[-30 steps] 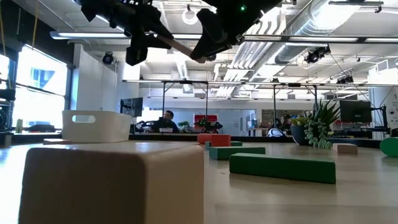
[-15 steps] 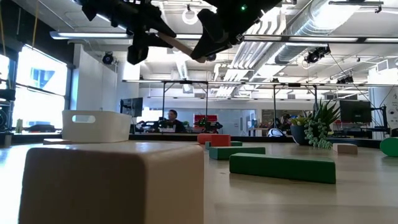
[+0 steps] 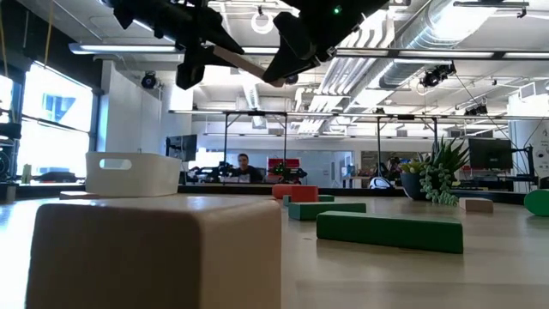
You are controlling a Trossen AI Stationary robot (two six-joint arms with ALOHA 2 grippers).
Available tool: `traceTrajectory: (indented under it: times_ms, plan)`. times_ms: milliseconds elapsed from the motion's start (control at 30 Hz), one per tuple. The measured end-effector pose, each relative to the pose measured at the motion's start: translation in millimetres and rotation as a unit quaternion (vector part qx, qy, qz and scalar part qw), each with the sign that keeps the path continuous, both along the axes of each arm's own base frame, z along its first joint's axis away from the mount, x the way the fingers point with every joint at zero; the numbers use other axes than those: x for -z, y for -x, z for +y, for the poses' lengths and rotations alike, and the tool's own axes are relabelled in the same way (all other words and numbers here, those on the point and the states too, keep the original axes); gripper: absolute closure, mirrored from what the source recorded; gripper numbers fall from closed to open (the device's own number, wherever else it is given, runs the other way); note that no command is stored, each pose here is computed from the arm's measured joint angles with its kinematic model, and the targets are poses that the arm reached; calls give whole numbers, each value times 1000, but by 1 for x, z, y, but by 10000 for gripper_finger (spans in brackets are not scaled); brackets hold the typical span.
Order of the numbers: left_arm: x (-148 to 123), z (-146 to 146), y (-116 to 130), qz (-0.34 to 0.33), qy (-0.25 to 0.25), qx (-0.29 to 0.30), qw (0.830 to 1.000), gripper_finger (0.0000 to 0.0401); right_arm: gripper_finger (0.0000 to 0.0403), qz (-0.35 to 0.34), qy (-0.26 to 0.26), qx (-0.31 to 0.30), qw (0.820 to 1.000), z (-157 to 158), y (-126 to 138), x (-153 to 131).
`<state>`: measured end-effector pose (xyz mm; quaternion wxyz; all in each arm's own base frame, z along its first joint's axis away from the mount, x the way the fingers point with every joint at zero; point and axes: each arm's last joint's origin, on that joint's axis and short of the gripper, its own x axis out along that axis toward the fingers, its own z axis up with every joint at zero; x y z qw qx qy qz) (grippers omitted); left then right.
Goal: Sort & place blocks by color
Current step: Put the brown block into the transparent bin
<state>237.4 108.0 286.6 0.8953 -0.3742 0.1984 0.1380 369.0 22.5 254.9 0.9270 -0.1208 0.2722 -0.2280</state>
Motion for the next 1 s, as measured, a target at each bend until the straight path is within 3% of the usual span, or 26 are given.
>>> traceTrajectory:
  times_ms: [300,767,1000]
  plan:
    - [0,0,0,3,-8,5,1000,326,300,0,9,8,1000,0,0,0]
    - [0,0,0,3,-20,18,1000,349,300,32,89,3,995,-2,0,-2]
    - [0,-1,0,6,-28,28,999,351,269,32,88,1,996,-2,0,-2]
